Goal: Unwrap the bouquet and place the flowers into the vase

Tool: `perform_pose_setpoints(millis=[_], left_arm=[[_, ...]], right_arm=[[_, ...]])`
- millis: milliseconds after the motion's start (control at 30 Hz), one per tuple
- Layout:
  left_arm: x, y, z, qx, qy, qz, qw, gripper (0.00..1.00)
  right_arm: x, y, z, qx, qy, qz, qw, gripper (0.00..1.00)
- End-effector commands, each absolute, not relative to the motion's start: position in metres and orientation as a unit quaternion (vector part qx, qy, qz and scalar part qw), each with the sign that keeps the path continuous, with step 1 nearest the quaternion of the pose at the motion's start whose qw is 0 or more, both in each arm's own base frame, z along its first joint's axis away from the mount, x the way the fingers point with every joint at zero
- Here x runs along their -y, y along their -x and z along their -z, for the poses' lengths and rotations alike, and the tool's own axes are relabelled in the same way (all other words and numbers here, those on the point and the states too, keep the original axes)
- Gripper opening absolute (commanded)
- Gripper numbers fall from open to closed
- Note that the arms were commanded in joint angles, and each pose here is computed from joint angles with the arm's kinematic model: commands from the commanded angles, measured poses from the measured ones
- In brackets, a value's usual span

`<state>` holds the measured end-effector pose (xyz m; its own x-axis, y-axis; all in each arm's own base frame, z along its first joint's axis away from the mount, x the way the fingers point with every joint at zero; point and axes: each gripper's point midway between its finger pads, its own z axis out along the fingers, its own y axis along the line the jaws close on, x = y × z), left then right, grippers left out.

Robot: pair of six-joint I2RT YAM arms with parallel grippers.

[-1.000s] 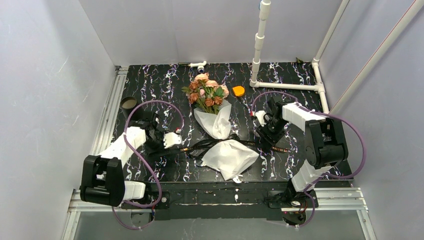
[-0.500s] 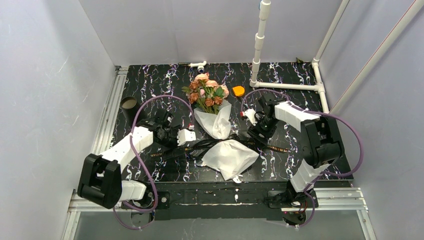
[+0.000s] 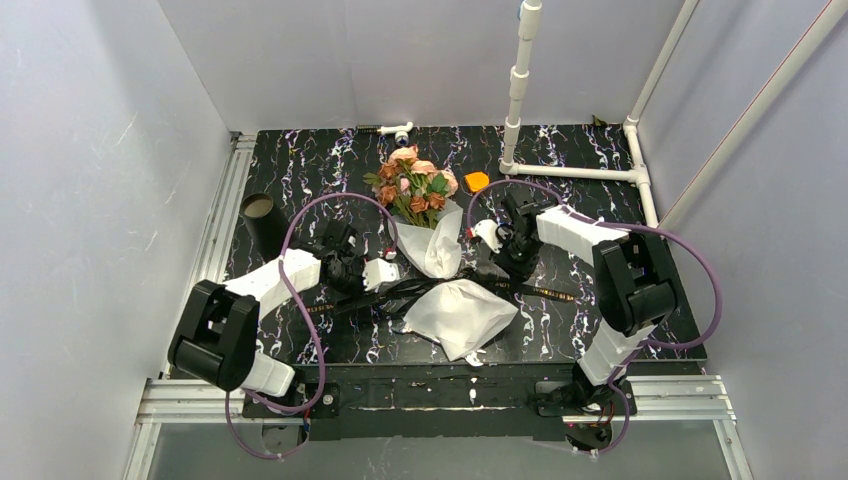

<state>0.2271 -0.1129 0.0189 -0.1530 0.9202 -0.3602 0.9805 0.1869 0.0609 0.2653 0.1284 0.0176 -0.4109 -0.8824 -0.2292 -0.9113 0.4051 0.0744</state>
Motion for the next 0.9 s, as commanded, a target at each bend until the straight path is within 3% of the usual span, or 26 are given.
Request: perform_pose_setpoints(millis=[0,133,300,400,867], left_arm=[[0.098,-0.212,-0.006,-0.759,-0.637,0.084,0.107,0.57],[0.087,-0.209,0.002,-0.762,-0.639,0.068,0.076,0.39],[0.079,-0.202,0.004,-0.762,-0.643,0.062,0.053,0.22],[0.073,-0.198,0.001,-0.762,-0.643,0.062,0.043,0.0],[0.021,-0.186,0.0,-0.767,-0.64,0.046,0.028,0.0]], right_arm=[[-0.119,-0.218,0.016,-0.84,0.529,-0.125,-0.01,0.2],[-0.115,-0.214,0.018,-0.84,0.529,-0.119,-0.02,0.03],[-0.115,-0.214,0.013,-0.842,0.525,-0.12,-0.025,0.01],[-0.114,-0.214,0.008,-0.844,0.523,-0.119,-0.026,0.01],[-0.08,-0.214,0.005,-0.867,0.487,-0.096,-0.043,0.01]])
